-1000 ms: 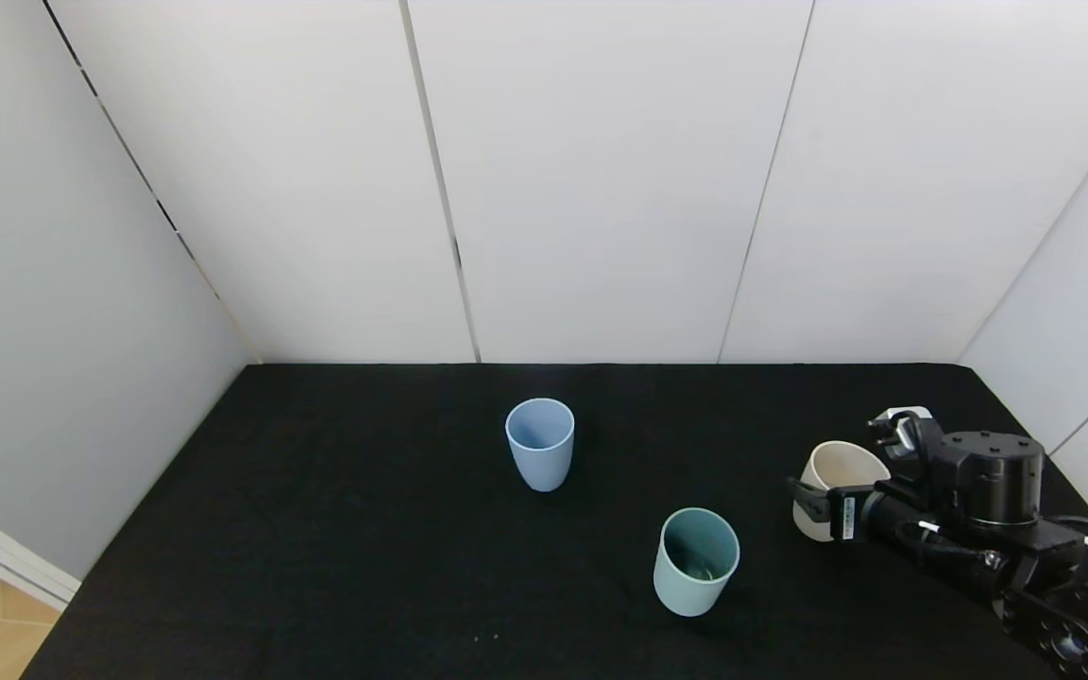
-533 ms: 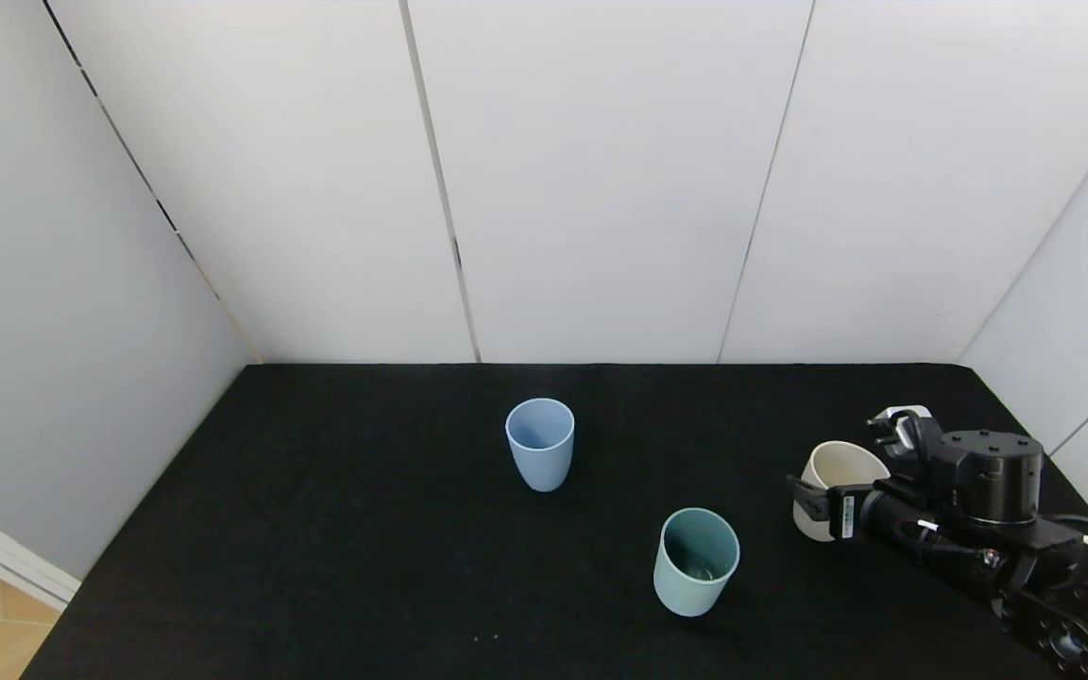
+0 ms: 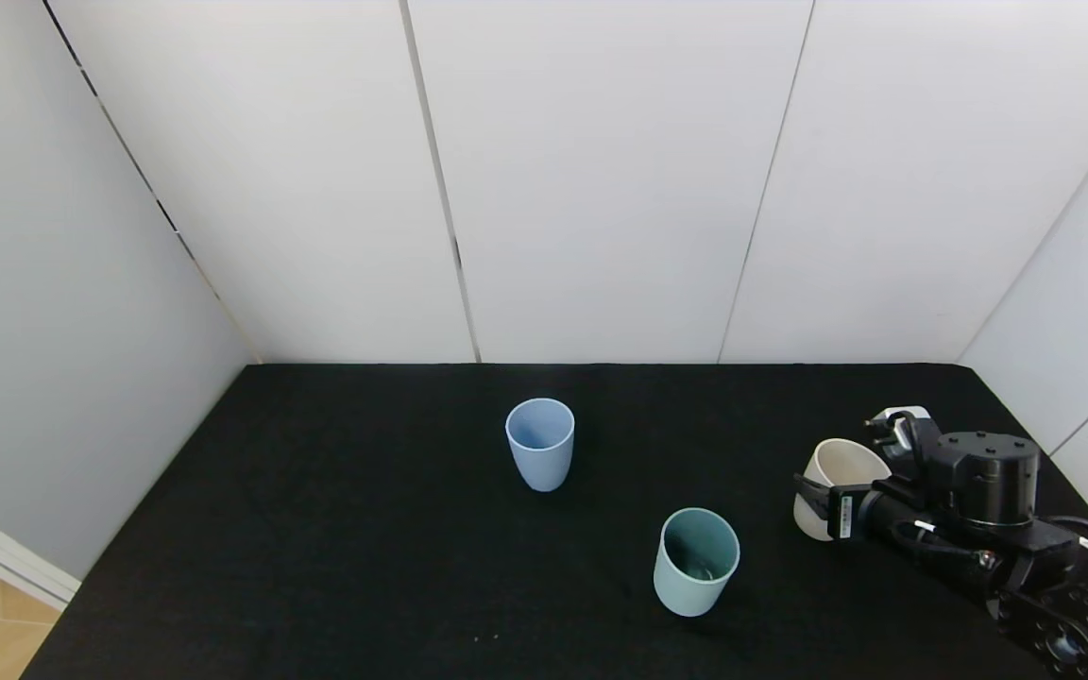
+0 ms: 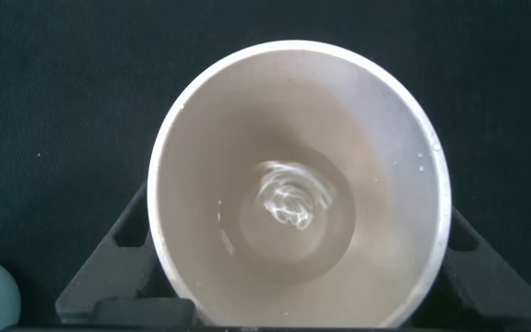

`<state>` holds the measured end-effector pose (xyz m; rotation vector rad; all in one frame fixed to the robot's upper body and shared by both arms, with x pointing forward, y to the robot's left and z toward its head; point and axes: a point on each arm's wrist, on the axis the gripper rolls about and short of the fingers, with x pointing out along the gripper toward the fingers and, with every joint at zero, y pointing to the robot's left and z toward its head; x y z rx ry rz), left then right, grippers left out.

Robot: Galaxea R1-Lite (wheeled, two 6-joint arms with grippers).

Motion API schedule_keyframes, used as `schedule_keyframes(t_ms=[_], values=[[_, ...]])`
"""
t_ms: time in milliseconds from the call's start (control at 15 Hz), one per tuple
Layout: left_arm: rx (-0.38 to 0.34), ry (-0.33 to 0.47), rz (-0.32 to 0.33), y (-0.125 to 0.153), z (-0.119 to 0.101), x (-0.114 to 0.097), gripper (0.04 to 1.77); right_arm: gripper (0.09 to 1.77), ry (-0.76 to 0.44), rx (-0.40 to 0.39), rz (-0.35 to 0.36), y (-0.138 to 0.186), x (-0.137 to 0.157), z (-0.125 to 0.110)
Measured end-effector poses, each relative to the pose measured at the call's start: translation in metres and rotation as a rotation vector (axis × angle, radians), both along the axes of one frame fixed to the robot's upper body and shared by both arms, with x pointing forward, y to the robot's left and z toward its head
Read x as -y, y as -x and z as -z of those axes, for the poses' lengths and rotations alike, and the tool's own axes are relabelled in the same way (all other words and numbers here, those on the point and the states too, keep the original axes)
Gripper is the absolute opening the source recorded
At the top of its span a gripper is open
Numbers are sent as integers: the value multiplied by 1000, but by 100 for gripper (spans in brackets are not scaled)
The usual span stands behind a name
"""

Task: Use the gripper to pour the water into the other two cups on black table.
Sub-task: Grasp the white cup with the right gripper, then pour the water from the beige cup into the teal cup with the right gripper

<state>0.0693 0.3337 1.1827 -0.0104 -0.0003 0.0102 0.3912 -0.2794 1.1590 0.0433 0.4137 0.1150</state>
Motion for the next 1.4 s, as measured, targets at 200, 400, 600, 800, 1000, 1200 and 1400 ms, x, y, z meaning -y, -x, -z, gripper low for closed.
schedule_keyframes(t_ms=[200, 400, 600, 800, 1000, 1200, 1400], values=[[0, 0, 0, 0, 0, 0, 172, 132, -3, 6, 1, 0, 0, -1], [0, 0, 0, 0, 0, 0, 172, 132, 14, 45, 31, -3, -1, -10], [0, 0, 0, 0, 0, 0, 172, 132, 87, 102, 6, -5, 0, -23], [0, 0, 0, 0, 0, 0, 172, 131, 149, 156, -17, -6, -1, -36], [0, 0, 0, 0, 0, 0, 172, 131, 212, 201, -47, -4, -3, -47], [0, 0, 0, 0, 0, 0, 172, 131, 270, 244, -81, 2, -7, -58], [0, 0, 0, 0, 0, 0, 172, 131, 372, 277, -129, 9, -11, -64]])
